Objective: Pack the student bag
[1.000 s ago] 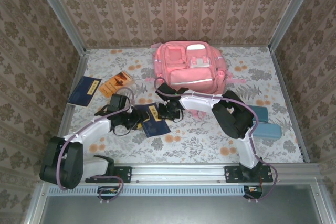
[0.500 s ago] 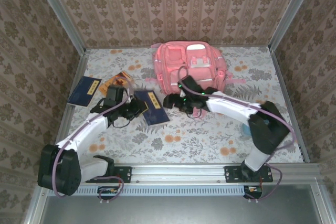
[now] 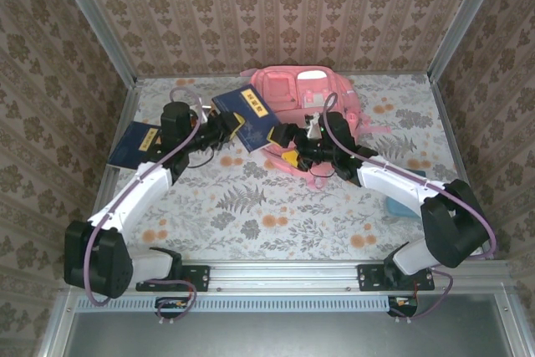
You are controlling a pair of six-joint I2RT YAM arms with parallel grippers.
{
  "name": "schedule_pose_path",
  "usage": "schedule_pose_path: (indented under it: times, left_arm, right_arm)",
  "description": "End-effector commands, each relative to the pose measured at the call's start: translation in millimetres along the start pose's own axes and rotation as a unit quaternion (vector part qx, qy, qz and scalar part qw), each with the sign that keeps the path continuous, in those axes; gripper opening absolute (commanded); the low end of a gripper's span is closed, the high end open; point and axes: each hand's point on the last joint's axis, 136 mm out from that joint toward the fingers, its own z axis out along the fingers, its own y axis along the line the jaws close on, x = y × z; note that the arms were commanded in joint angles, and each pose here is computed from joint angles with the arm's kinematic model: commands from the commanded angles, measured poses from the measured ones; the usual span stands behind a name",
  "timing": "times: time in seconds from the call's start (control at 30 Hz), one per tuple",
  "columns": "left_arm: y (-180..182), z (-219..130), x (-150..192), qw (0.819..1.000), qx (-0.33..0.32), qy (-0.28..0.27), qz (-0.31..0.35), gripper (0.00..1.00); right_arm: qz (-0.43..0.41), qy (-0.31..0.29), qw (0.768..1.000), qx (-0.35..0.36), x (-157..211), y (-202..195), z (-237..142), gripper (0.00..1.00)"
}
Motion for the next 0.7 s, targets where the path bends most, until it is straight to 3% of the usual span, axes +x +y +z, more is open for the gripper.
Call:
schedule_pose_path:
  times: [0.0, 0.13, 0.23, 0.5, 0.6, 0.67]
  left_arm:
    - [-49, 2, -7, 0.997, 0.077, -0.002, -0.001, 0.07]
    - [-50, 5, -10, 0.996, 0.087, -0.009, -0.023, 0.06]
    - [-45, 6, -15, 0.996, 0.081, -0.024, -0.031, 0.06]
    - [-29, 9, -13, 0.997, 0.062, -0.026, -0.045, 0.07]
    - [-20, 9, -11, 0.997, 0.048, -0.026, -0.047, 0.16]
    - [-12, 8, -8, 0.998, 0.028, -0.024, -0.042, 0.28]
  right_arm:
    - [0.028, -0.004, 0.994, -0.105, -10, 46, 0, 1.00]
    - [0.056, -0.020, 0.985, -0.163, -23, 64, 3, 0.94]
    - [0.074, -0.034, 0.979, -0.184, -30, 66, 4, 0.83]
    - [0.097, -0.079, 0.977, -0.175, -40, 53, -3, 0.43]
    - [0.105, -0.095, 0.978, -0.155, -43, 40, -5, 0.24]
    - [0.101, -0.101, 0.981, -0.128, -44, 31, -6, 0.17]
